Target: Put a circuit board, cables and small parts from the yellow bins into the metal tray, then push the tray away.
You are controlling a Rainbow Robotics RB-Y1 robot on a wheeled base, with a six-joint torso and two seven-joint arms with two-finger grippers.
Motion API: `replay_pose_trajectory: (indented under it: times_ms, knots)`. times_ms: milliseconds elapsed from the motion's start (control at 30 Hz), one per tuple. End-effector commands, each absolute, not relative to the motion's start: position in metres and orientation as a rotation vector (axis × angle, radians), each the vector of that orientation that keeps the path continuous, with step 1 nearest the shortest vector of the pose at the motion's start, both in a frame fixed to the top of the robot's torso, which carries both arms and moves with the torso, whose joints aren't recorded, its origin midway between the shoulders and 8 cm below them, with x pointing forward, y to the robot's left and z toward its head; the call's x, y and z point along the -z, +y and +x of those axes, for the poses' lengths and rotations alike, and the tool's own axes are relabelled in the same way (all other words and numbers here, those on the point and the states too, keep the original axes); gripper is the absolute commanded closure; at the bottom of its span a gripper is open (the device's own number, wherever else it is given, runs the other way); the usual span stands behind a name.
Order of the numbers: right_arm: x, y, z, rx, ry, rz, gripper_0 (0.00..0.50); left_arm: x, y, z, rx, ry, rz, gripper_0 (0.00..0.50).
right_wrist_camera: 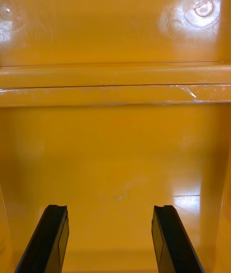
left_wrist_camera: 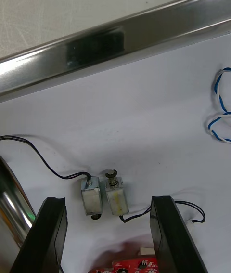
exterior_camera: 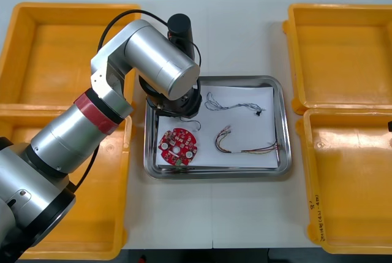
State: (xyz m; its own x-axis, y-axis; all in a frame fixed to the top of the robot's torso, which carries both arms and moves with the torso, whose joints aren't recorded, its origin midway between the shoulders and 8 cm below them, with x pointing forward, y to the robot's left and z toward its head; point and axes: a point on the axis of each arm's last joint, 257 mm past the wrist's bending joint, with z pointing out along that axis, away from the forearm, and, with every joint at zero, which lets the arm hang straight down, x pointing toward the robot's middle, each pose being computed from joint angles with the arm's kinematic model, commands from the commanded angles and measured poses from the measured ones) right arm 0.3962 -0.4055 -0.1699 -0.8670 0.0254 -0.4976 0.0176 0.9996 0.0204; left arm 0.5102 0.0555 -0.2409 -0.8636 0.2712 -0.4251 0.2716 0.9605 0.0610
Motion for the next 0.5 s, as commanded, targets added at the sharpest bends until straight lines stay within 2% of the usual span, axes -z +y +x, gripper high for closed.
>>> replay_pose_trajectory:
  times_ms: [33,300,433,500]
  knots:
    - [0.172,-0.395,0.393,-0.031,2.620,-0.017,0.000,0.211,0.029,0.510,0.040,2.607,0.488,0.000]
    - [0.172,-0.395,0.394,-0.031,2.618,-0.017,0.000,0.158,0.042,0.500,0.058,2.643,0.447,0.000]
    - [0.172,-0.395,0.394,-0.031,2.617,-0.019,0.000,0.131,0.060,0.498,0.031,2.656,0.419,0.000]
    - [0.172,-0.395,0.394,-0.031,2.617,-0.017,0.000,0.117,0.067,0.501,0.045,2.640,0.405,0.000]
